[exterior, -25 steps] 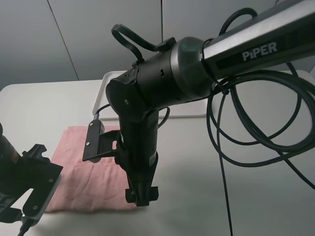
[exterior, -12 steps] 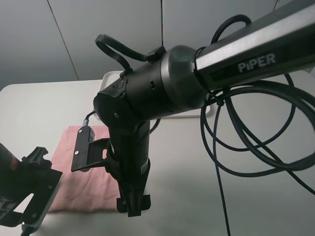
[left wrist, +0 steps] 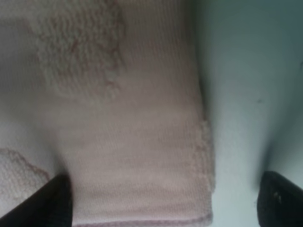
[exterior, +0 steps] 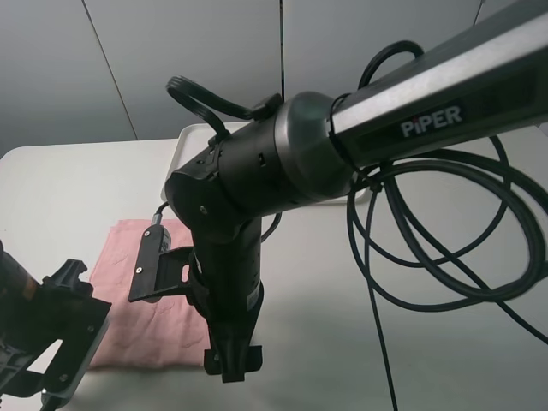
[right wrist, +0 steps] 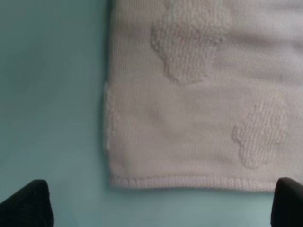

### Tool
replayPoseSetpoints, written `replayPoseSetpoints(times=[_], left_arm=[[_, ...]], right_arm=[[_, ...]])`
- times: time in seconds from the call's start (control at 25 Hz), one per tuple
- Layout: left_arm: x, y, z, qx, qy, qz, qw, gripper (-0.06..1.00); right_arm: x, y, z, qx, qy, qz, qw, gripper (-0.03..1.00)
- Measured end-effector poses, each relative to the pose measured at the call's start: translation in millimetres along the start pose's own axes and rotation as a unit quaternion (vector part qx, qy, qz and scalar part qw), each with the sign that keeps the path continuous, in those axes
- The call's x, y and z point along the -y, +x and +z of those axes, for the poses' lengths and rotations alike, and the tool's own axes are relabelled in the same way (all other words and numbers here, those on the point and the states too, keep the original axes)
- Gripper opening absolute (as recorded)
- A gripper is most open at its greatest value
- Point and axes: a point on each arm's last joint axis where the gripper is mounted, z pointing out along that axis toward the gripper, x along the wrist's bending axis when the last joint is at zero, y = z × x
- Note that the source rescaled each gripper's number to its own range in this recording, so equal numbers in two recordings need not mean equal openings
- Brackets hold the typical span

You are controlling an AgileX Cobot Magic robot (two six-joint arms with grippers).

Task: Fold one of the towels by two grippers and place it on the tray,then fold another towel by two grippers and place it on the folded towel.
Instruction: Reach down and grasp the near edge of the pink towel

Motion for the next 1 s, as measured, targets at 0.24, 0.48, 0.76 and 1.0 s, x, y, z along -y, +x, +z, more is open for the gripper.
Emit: replayPoseSetpoints(times=[0.24,0.48,0.76,1.0], left_arm=[[1.4,-7.9,4.4,-0.008,-0.002,0.016,1.0,1.0],[1.6,-8.8,4.5,-0.009,-0.001,-0.001,1.0,1.0],[2.0,-10.8,5.3,-0.012,-0.002,0.005,1.0,1.0],[2.1,-11.3,5.5,-0.011,-0.001,-0.001,1.0,1.0]], right_arm=[[-1.4,2.0,-0.1,-0.011,-0.008,0.012,1.0,1.0],[-1.5,1.9,0.0,-0.011,-0.008,0.015,1.0,1.0],[7.6,10.4,14.2,-0.036,-0.003,0.016,0.999,1.0],[8.0,13.3,21.6,-0.032,-0.005,0.009,0.999,1.0]])
